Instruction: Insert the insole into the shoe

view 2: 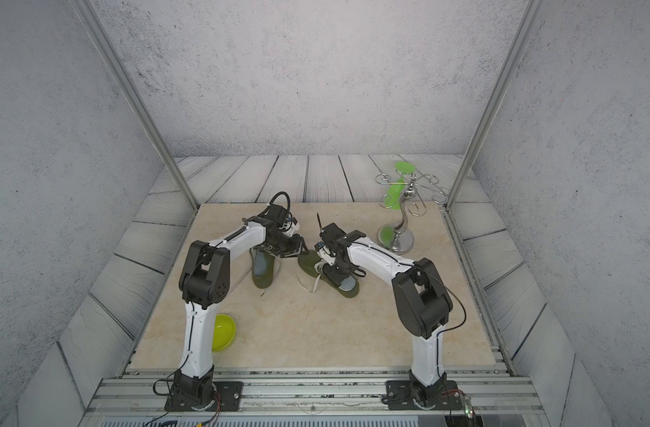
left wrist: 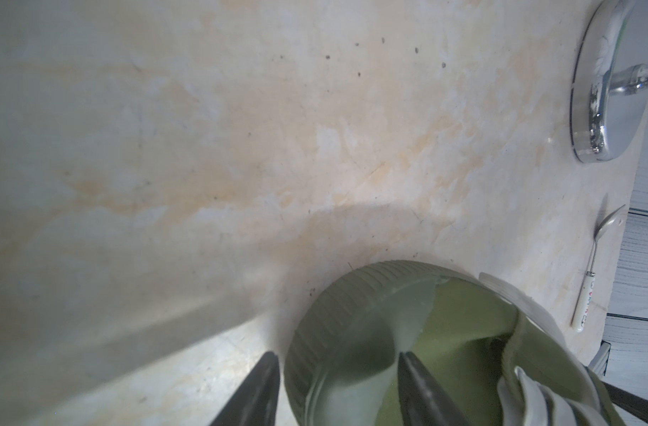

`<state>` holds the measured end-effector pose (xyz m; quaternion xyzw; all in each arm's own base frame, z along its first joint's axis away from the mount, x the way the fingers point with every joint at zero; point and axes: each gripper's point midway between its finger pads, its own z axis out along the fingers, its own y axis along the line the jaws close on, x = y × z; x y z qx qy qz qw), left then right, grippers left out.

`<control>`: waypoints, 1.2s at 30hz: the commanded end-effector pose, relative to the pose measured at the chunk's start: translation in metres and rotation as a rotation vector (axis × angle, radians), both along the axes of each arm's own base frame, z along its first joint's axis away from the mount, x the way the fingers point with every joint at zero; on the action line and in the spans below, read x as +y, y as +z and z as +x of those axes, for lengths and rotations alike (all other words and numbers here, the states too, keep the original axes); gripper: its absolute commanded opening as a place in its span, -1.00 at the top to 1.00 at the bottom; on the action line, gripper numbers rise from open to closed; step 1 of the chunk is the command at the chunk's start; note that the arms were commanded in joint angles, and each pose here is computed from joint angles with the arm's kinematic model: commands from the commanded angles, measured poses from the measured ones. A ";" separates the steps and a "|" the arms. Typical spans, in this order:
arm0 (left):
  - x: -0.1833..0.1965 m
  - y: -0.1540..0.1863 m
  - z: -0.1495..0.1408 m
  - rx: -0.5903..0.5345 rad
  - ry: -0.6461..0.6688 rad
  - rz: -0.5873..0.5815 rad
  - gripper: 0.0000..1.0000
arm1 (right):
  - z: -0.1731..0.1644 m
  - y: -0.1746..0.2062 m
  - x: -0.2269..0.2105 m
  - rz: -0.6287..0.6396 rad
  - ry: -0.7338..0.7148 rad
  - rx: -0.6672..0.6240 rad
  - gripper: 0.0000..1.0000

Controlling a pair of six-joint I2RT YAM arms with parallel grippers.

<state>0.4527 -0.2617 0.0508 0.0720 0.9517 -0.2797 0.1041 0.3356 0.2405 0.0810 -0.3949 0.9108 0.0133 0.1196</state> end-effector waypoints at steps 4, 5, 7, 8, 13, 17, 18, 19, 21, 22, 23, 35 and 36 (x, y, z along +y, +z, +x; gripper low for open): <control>0.000 0.011 0.003 -0.021 -0.009 -0.002 -0.10 | -0.017 0.060 0.002 0.109 -0.011 -0.050 -0.42; 0.000 0.011 0.003 -0.019 -0.007 -0.004 -0.10 | -0.020 0.060 0.000 0.100 -0.012 -0.042 -0.42; -0.001 0.010 0.003 -0.017 -0.006 -0.008 -0.10 | -0.026 0.056 -0.004 0.078 -0.027 -0.020 -0.39; -0.001 0.010 0.003 -0.017 -0.006 -0.009 -0.10 | -0.030 0.055 -0.006 0.072 -0.035 -0.006 -0.36; -0.002 0.011 0.003 -0.015 -0.004 -0.015 -0.10 | -0.045 0.050 -0.016 0.063 -0.047 -0.004 -0.20; -0.002 0.013 0.004 -0.019 -0.001 -0.020 -0.10 | -0.061 0.040 -0.018 0.029 -0.019 0.010 0.00; -0.002 0.013 0.004 -0.017 0.000 -0.020 -0.10 | -0.062 0.039 -0.019 0.024 -0.018 0.010 0.03; -0.002 0.012 0.004 -0.016 0.001 -0.021 -0.10 | -0.064 0.038 -0.018 0.021 -0.015 0.011 0.06; -0.003 0.013 0.004 -0.015 0.003 -0.026 -0.10 | -0.064 0.035 -0.017 0.022 -0.012 0.008 0.10; -0.003 0.012 0.004 -0.013 0.003 -0.028 -0.10 | -0.064 0.033 -0.017 0.019 -0.011 0.007 0.12; -0.003 0.011 0.004 -0.010 0.003 -0.027 -0.10 | -0.063 0.031 -0.018 0.014 -0.011 0.004 0.16; -0.004 0.013 0.004 -0.013 0.003 -0.032 -0.09 | -0.040 0.011 -0.023 -0.067 -0.009 -0.073 0.38; -0.004 0.013 0.004 -0.012 0.004 -0.032 -0.10 | -0.040 0.010 -0.023 -0.071 -0.010 -0.069 0.39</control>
